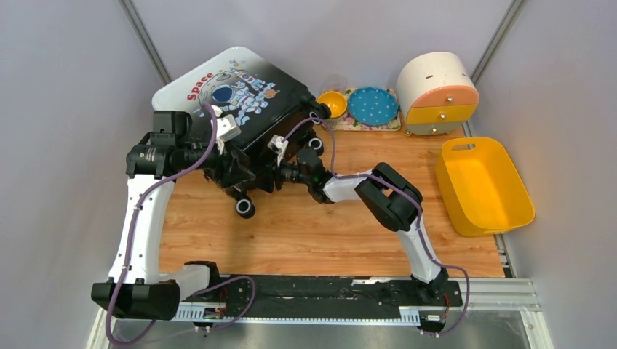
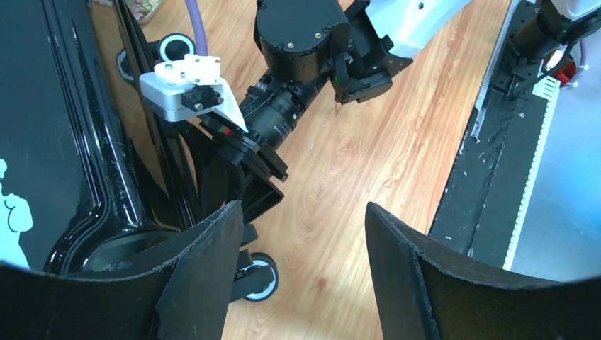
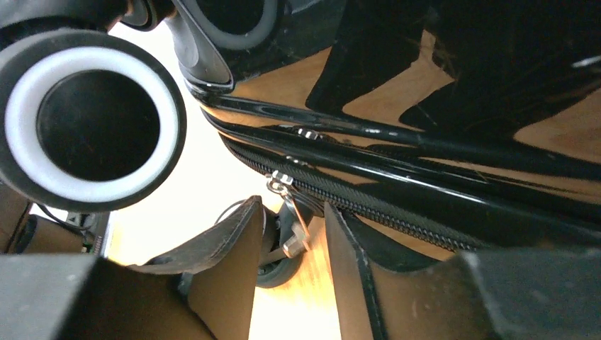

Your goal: Open, take out, and arrange the luggage

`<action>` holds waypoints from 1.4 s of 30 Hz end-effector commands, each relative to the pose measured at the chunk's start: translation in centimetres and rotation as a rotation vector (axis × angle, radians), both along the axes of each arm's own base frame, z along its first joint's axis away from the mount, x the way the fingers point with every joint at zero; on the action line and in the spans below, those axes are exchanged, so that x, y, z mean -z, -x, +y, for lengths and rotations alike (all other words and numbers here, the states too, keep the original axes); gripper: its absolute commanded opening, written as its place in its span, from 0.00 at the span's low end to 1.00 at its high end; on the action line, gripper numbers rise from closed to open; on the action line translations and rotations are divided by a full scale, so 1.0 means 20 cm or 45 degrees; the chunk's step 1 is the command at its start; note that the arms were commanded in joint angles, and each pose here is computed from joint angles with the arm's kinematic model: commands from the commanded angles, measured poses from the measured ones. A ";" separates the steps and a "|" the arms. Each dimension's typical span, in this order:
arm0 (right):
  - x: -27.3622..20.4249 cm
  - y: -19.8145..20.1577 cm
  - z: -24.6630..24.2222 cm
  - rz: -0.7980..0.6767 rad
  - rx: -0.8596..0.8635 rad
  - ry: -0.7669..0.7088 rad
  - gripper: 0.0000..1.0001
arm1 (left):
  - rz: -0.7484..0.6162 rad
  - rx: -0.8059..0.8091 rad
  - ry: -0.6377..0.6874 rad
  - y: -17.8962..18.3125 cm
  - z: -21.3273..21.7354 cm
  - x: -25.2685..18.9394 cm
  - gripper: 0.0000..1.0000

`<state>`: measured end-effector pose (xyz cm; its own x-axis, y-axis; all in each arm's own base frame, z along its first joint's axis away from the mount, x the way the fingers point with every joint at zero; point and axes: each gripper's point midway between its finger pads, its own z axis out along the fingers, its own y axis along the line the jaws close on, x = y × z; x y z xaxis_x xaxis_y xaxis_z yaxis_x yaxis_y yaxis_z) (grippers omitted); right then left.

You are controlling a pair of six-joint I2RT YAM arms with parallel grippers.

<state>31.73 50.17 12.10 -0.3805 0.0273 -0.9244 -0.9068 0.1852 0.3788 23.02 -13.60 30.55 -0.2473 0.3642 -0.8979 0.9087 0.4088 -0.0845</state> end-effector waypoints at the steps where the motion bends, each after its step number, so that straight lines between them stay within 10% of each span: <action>1: -0.13 -0.06 0.07 -0.057 0.024 -0.119 0.43 | -0.053 -0.012 0.040 -0.02 -0.01 -0.05 0.72; 10: -0.13 -0.05 0.13 -0.046 0.006 -0.149 0.38 | -0.034 -0.021 0.062 -0.02 -0.02 -0.02 0.72; 20: -0.16 -0.09 0.04 -0.042 0.085 -0.113 0.00 | 0.016 -0.058 -0.002 -0.04 0.02 0.01 0.72; 28: -0.17 -0.17 -0.07 -0.063 0.217 0.074 0.00 | 0.047 -0.174 -0.145 -0.20 0.07 0.07 0.61; 42: -0.18 -0.22 -0.20 -0.183 0.341 0.208 0.00 | -0.259 0.602 -0.556 0.05 0.01 0.23 0.73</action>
<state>33.64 47.72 11.93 -0.3487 -0.0946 -0.9325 -0.8734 0.3936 0.2867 24.33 -14.52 26.31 -0.0013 0.6858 -0.7278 0.9815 0.1403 0.1304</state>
